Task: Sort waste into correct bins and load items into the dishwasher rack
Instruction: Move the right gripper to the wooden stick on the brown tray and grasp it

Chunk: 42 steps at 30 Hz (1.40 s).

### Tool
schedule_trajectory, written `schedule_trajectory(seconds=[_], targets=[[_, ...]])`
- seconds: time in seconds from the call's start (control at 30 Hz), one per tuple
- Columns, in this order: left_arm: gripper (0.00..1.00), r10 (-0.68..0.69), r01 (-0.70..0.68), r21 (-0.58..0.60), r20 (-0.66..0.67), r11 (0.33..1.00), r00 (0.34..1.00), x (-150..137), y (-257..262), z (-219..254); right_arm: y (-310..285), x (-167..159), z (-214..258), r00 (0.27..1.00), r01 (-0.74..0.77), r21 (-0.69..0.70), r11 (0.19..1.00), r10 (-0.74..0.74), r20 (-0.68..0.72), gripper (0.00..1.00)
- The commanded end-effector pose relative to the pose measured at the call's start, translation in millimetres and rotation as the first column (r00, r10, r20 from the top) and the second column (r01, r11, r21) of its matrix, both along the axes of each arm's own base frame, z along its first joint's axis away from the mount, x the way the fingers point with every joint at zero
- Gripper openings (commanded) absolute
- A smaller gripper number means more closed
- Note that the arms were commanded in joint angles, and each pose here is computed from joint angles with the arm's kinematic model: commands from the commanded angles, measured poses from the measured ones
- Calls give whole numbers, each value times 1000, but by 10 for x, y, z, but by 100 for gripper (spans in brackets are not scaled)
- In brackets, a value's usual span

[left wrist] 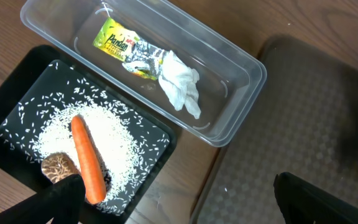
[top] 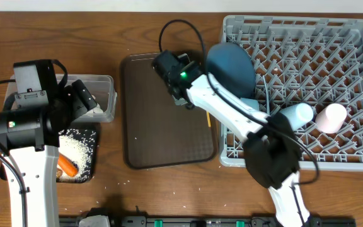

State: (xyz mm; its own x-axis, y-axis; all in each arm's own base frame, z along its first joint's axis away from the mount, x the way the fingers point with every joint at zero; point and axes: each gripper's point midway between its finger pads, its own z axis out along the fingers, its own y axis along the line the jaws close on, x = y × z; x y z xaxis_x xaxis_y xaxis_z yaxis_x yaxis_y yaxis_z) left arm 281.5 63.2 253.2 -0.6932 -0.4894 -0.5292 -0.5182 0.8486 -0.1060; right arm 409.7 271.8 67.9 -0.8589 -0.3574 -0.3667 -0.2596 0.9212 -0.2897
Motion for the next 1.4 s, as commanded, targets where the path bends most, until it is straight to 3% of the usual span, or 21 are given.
schedule_trajectory(seconds=[0.0,0.27,0.97,1.37], targets=[[98,7,-7,8,-1,1000,1000,-10,26,8,-109,149,-116,997,-59,-132,989,65,41,1],[98,7,-7,8,-1,1000,1000,-10,26,8,-371,283,-334,996,-27,-293,956,49,68,1],[98,7,-7,8,-2,1000,1000,-11,26,7,-488,172,-843,993,-41,-211,977,17,-115,1],[98,7,-7,8,-1,1000,1000,-10,26,8,-364,109,-844,981,-178,-315,932,145,-125,1]])
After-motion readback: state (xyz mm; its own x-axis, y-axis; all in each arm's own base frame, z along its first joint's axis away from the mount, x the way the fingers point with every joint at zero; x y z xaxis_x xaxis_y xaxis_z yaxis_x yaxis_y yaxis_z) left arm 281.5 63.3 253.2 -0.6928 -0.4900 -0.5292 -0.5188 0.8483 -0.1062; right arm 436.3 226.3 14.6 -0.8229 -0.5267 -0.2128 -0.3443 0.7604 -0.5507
